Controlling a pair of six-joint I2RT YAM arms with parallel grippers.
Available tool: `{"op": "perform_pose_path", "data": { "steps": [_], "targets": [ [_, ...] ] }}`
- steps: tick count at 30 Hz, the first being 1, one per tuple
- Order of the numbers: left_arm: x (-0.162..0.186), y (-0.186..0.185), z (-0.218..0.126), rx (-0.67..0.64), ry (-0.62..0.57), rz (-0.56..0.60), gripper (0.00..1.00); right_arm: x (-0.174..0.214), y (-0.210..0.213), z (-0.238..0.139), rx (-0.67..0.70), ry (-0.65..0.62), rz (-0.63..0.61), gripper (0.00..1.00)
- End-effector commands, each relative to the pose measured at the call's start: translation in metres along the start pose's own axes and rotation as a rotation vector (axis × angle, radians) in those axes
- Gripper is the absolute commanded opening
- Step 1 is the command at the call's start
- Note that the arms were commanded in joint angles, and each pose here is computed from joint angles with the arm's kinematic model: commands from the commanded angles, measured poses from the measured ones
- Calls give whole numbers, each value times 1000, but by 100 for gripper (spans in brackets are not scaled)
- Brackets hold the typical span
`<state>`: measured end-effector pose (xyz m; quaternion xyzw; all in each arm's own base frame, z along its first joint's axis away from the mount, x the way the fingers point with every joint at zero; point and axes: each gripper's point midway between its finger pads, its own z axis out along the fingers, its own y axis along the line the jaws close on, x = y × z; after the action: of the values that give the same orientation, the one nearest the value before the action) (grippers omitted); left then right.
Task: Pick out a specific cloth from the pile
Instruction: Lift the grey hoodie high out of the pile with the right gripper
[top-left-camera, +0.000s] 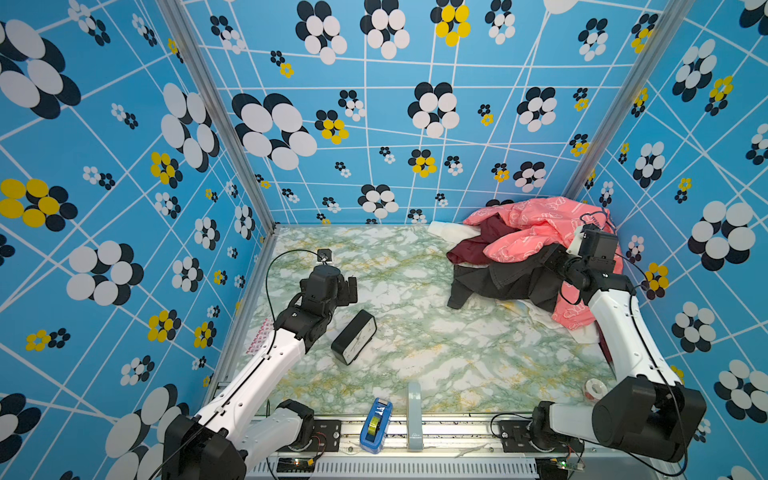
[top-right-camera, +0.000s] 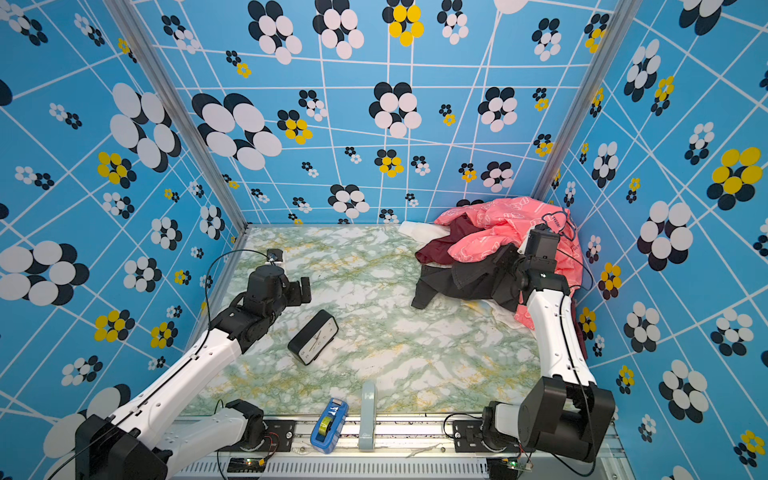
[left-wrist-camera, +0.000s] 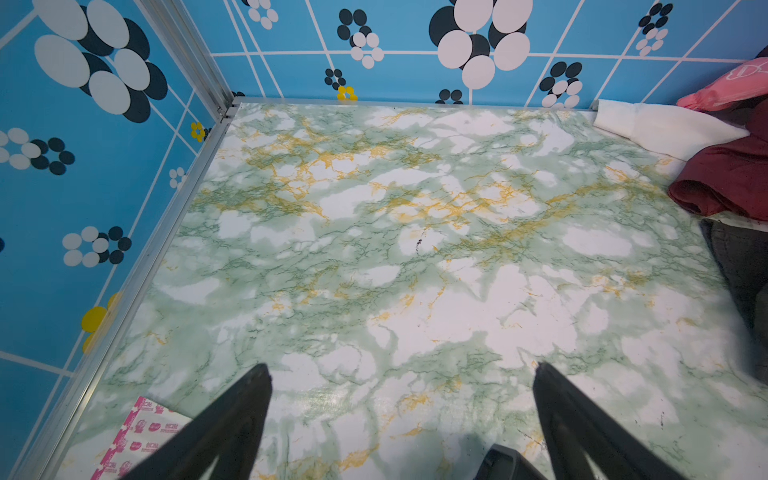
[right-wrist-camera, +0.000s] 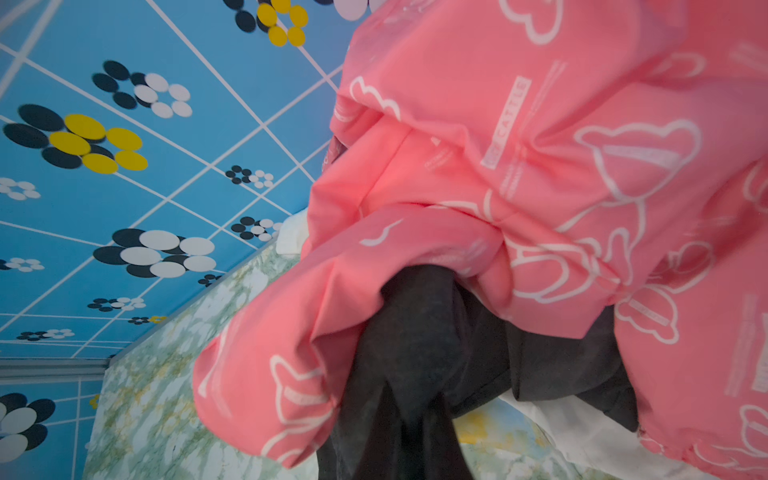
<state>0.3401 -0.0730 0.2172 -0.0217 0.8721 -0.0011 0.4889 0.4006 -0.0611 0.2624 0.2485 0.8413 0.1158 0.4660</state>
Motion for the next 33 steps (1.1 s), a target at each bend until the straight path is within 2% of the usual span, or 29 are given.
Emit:
{"op": "perform_pose_path", "data": {
  "steps": [1, 10, 33],
  "targets": [
    [4, 3, -4, -13, -5, 13, 99, -52, 21, -31, -53, -197, 3, 0],
    [2, 4, -6, -14, -16, 10, 99, -82, 45, -71, -151, -347, 19, 0],
    [10, 6, -8, -8, -19, -7, 99, -139, 107, -226, -466, -766, -22, 0]
  ]
}}
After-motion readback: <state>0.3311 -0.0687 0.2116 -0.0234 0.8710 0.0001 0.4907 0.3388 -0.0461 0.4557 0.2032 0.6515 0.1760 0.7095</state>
